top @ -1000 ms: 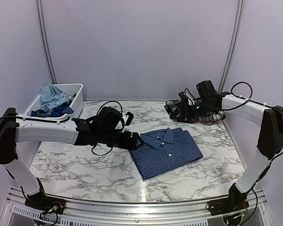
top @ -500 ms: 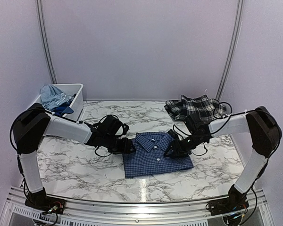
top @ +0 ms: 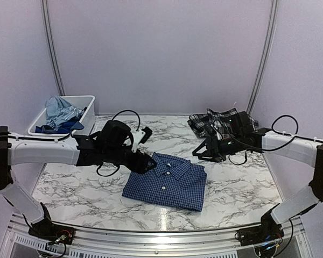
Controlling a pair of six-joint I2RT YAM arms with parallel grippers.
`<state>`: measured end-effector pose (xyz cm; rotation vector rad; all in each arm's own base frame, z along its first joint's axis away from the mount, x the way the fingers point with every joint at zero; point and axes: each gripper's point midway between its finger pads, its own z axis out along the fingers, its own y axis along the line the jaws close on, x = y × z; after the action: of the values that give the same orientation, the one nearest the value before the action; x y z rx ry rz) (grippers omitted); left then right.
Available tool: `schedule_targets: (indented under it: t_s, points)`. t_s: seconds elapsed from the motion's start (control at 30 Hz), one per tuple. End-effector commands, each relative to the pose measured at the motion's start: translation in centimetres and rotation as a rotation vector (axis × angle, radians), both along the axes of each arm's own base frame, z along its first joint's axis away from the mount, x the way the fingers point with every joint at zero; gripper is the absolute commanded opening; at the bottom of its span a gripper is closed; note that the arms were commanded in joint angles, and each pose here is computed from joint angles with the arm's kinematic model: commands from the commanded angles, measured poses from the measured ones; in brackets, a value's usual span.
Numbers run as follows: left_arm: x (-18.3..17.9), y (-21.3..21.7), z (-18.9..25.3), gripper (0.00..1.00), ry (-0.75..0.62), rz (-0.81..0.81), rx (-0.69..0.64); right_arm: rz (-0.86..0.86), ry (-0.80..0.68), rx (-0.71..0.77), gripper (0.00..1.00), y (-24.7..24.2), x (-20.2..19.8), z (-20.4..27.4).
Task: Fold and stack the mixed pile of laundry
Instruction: Pick up the square-folded shirt from the center of the board.
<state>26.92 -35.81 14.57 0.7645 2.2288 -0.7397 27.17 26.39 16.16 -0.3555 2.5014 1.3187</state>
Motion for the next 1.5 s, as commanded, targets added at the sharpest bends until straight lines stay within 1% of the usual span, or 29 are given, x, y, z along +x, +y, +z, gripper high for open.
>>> schedule_targets:
  t_s: [0.0,0.13,0.23,0.3,0.4,0.53,0.63,0.7,0.77,0.8,0.87,0.93,1.0,1.07,1.2,1.37,1.47]
  points:
    - [-4.7,-4.9,0.0,0.71,-0.218,-0.347,0.116,-0.114,0.113,-0.05,0.54,-3.6,-0.4,-2.5]
    - [-9.2,-9.4,-1.1,0.67,-0.3,-0.545,0.155,-0.176,0.172,-0.043,0.52,-4.9,-1.5,-4.1]
    - [-11.7,-12.0,-2.6,0.63,-0.364,-0.643,0.207,-0.226,0.233,-0.031,0.54,-5.9,-2.6,-5.3]
    - [-12.9,-13.4,-3.9,0.6,-0.377,-0.689,0.23,-0.258,0.268,-0.021,0.57,-6.5,-3.3,-5.9]
    - [-14.0,-14.9,-5.0,0.56,-0.385,-0.723,0.23,-0.288,0.301,0.004,0.64,-6.7,-4.2,-6.4]
    - [-14.9,-16.4,-7.1,0.55,-0.391,-0.764,0.253,-0.325,0.353,0.02,0.7,-7.0,-5.2,-7.5]
    - [-14.8,-16.9,-9.0,0.54,-0.387,-0.763,0.29,-0.337,0.391,0.033,0.76,-7.1,-6.0,-8.4]
    - [-14.3,-17.2,-9.8,0.52,-0.393,-0.741,0.311,-0.335,0.404,0.044,0.85,-7.0,-6.3,-8.5]
    - [-13.0,-17.3,-10.1,0.44,-0.428,-0.68,0.339,-0.338,0.415,0.058,0.96,-7.0,-6.5,-8.5]
    - [-12.3,-17.4,-9.9,0.41,-0.448,-0.643,0.343,-0.34,0.426,0.064,0.98,-6.9,-6.6,-8.6]
    - [-11.9,-17.7,-9.2,0.33,-0.475,-0.62,0.327,-0.35,0.45,0.075,0.98,-6.9,-6.9,-9.0]
    - [-11.8,-18.2,-7.5,0.22,-0.497,-0.599,0.262,-0.376,0.47,0.112,0.99,-6.8,-6.8,-9.1]
    - [-11.6,-18.6,-6.2,0.14,-0.49,-0.571,0.201,-0.398,0.457,0.165,0.99,-6.5,-6.1,-8.8]
    - [-11.0,-19.0,-5.0,0.08,-0.459,-0.531,0.148,-0.421,0.478,0.176,0.99,-6.4,-5.9,-9.3]
    - [-9.8,-19.9,-3.5,0.06,-0.408,-0.475,0.077,-0.455,0.48,0.175,0.98,-6.1,-5.1,-9.3]
    - [-8.7,-20.6,-2.9,0.06,-0.412,-0.432,0.063,-0.515,0.465,0.221,0.99,-5.3,-3.7,-8.3]
    - [-7.7,-20.8,-2.6,0.06,-0.4,-0.389,0.05,-0.57,0.492,0.22,0.98,-5.0,-3.5,-8.5]
